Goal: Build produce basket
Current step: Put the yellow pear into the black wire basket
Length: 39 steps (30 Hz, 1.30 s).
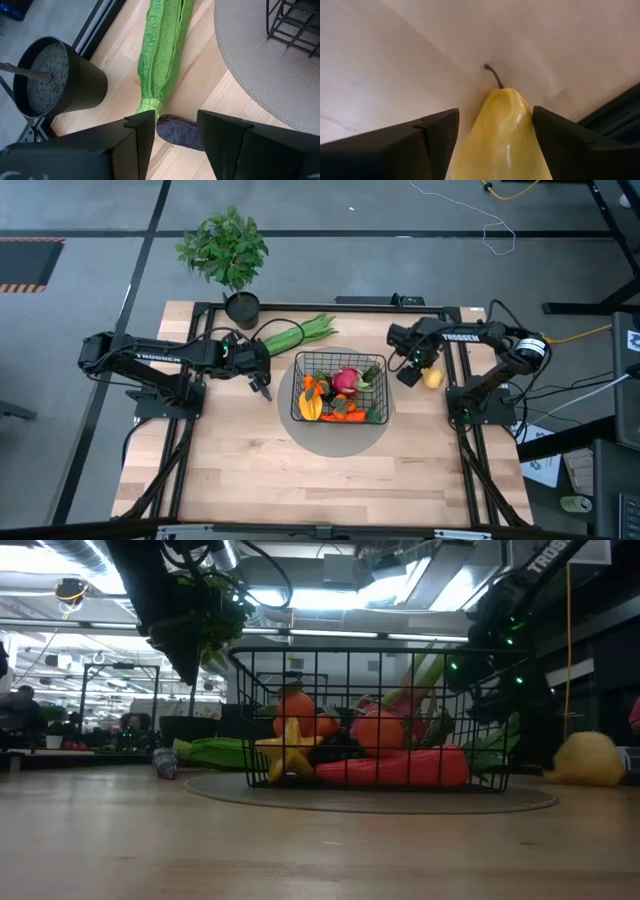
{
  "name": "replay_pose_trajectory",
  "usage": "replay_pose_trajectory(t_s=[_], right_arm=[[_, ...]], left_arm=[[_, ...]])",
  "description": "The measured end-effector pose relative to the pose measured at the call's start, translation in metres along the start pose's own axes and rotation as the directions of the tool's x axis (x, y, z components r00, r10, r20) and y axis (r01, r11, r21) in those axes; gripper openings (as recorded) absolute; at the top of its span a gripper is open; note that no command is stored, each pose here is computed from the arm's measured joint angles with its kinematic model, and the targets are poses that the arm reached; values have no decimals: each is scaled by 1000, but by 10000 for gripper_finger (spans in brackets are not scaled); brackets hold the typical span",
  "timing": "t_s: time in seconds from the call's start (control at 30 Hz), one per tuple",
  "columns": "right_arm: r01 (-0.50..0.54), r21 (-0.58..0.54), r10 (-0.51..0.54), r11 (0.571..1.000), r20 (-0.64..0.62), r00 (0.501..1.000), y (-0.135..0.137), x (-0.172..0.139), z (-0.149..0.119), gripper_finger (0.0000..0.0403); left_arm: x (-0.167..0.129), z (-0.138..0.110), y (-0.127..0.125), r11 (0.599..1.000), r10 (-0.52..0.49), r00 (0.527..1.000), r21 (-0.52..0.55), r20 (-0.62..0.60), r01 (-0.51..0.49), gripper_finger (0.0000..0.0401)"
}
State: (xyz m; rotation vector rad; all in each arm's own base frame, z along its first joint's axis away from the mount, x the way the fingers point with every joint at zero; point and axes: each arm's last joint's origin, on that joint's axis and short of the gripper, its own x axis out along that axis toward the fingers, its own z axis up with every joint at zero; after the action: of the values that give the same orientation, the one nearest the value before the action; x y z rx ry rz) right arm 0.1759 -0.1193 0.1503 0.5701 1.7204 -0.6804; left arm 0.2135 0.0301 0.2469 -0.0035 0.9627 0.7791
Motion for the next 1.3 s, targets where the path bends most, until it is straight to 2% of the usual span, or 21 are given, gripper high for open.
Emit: replay_pose_trajectory(t_s=[0.3,0.53,0.77,0.93,1.1,1.2,1.3], right_arm=[[2,244,23,970,-99,995,0,24,-18,216],[0,247,27,969,-105,994,0,25,-19,127],[7,258,17,966,-90,996,0,18,-15,123],[15,217,-7,976,-40,999,0,-8,-2,116],[153,220,-166,963,41,985,-5,-54,12,113],[208,276,-260,938,167,951,-6,-88,22,109],[163,274,-250,948,320,914,0,-121,32,109]], left_arm=[[0,0,0,1000,0,1000,0,1,0,136],[0,0,0,1000,0,1000,0,1,0,136],[0,0,0,1000,0,1000,0,1,0,136],[0,0,0,1000,0,1000,0,1,0,136],[0,0,0,1000,2,1000,1,1,-2,136],[0,0,0,1000,3,1000,9,2,-3,136],[0,0,0,1000,3,1000,22,2,-3,136]])
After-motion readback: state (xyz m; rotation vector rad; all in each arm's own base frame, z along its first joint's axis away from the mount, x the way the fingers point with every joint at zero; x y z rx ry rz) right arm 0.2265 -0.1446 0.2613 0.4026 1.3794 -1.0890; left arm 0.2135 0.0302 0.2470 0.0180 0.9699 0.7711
